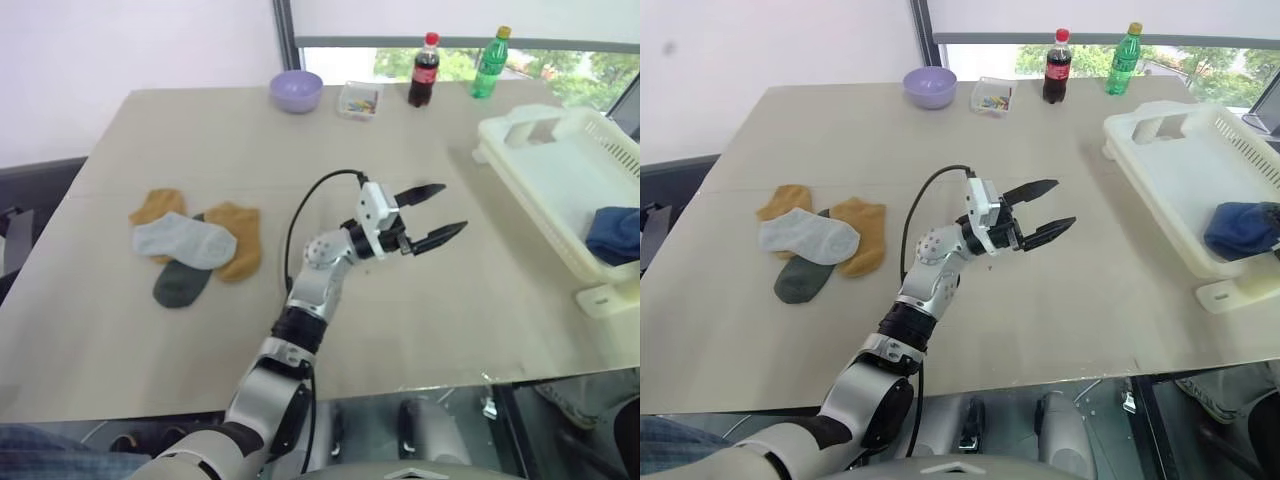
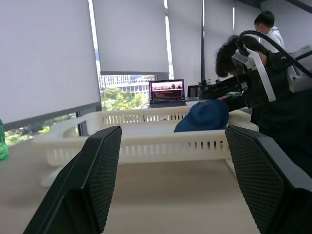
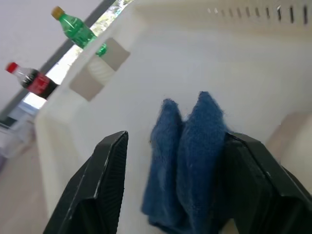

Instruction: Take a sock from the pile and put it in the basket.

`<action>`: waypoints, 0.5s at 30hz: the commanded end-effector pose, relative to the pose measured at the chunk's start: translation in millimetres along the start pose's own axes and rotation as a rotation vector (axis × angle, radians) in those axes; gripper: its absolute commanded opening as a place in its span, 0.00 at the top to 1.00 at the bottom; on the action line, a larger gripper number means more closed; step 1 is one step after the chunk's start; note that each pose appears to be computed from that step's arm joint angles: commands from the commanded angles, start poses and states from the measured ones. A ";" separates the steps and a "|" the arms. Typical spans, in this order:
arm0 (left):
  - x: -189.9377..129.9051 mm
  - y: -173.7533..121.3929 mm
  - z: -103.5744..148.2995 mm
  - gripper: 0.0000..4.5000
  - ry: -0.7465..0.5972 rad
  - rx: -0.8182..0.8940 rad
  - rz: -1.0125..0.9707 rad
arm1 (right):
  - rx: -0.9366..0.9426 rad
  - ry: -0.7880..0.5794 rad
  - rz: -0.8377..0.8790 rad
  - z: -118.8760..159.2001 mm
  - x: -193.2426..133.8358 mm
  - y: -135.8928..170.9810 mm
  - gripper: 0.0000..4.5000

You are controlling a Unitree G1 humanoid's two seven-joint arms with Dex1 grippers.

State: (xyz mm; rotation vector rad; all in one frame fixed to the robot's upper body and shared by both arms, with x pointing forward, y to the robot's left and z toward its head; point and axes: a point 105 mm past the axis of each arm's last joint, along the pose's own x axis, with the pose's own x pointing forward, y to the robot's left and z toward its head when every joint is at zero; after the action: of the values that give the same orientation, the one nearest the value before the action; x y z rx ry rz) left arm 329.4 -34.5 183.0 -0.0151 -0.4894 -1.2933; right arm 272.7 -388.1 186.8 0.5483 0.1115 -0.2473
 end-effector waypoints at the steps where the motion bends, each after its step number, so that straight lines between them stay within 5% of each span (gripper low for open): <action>1: 3.6 -1.7 10.4 0.19 -0.031 0.027 -0.013 | -0.267 -0.113 -0.006 29.1 -10.9 5.9 0.39; 6: -4.5 3.1 9.1 0.19 -0.007 0.026 0.002 | -0.433 -0.218 0.114 48.2 -20.5 33.7 0.39; 10: -31.3 12.2 4.0 0.19 0.065 -0.004 0.069 | -0.511 -0.207 0.497 14.1 -41.3 97.5 0.39; 15: -70.5 23.5 -3.9 0.19 0.178 -0.051 0.216 | -0.439 -0.151 0.813 -47.3 -67.2 135.0 0.39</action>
State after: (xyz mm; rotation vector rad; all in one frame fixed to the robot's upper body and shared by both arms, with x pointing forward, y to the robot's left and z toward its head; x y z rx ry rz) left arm 340.1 30.0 150.0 0.0114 -0.2669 -1.1193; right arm 249.1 -257.8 223.6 0.1265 -0.1706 0.4291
